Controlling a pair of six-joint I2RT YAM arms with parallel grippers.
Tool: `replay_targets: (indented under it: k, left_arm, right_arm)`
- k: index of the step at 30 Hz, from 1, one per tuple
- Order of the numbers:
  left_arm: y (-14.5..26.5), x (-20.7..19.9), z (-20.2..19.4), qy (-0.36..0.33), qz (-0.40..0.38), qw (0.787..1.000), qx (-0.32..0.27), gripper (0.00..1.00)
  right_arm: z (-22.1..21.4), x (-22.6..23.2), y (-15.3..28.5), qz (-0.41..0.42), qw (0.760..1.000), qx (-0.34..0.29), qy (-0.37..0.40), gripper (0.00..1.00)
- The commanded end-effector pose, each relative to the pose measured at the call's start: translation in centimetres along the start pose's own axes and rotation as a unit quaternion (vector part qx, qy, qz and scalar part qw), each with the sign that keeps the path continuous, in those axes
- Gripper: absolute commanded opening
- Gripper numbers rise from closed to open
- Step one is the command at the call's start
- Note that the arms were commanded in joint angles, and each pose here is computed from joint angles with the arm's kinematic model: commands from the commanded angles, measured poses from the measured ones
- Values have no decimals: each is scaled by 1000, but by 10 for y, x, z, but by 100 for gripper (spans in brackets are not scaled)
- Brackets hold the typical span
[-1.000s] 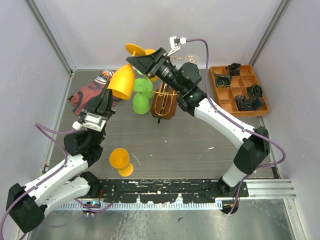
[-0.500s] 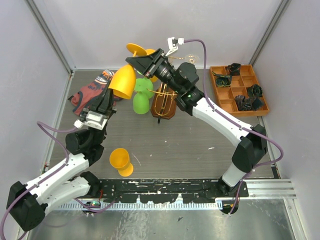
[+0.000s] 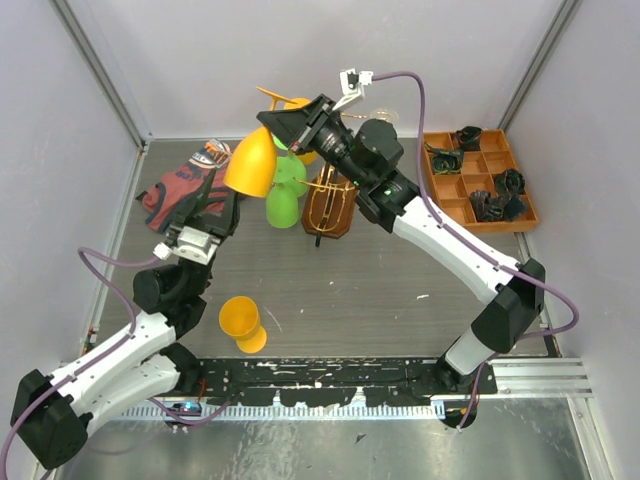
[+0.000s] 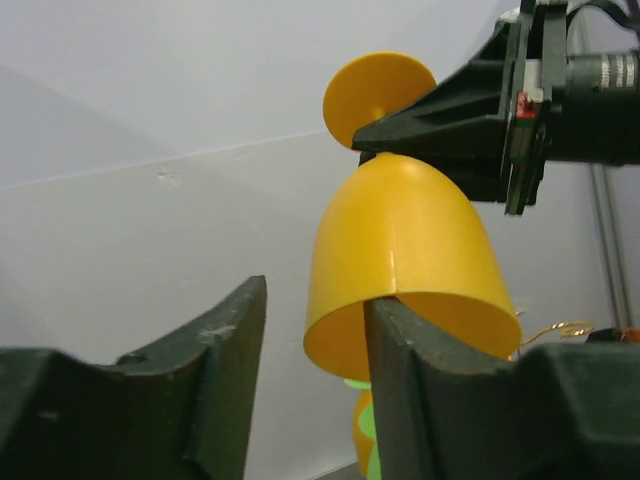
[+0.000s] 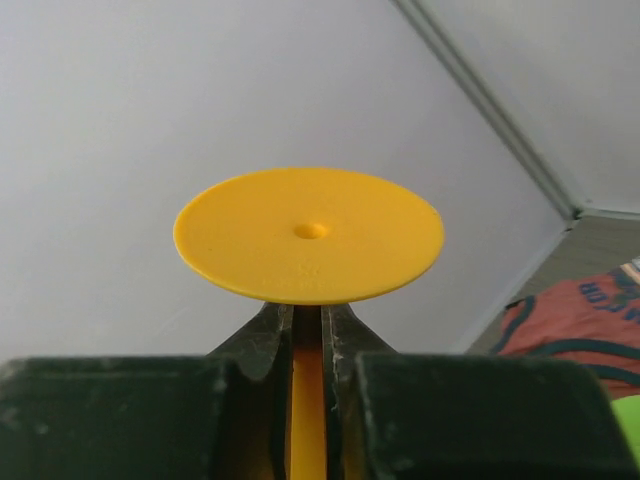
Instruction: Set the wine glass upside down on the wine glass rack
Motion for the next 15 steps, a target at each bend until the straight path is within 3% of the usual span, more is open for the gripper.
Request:
replay_targets:
  k: [1,8,15]
  left_arm:
    - [16,0,-2,6,-2,1000,6,56]
    - [37,2,-5,16,-17,999,38,82]
    - [35,14,1,15,-9,996,90,86]
  right_arm:
    - [37,32,10,-31,990,-73,115,1]
    - [70,29,33,-131,951,-132,246,1]
    - [99,6,102,-257,870,-196,371,1]
Point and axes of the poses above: each gripper's point midway between its finger pads, its own y axis back along the fingers, its own x axis along the line the jaws close on, z = x × y, the point moved 8 cm from there along y, back along the fingers, and after that the axes turned 12 degrees about -y, right-handed, at the moved point
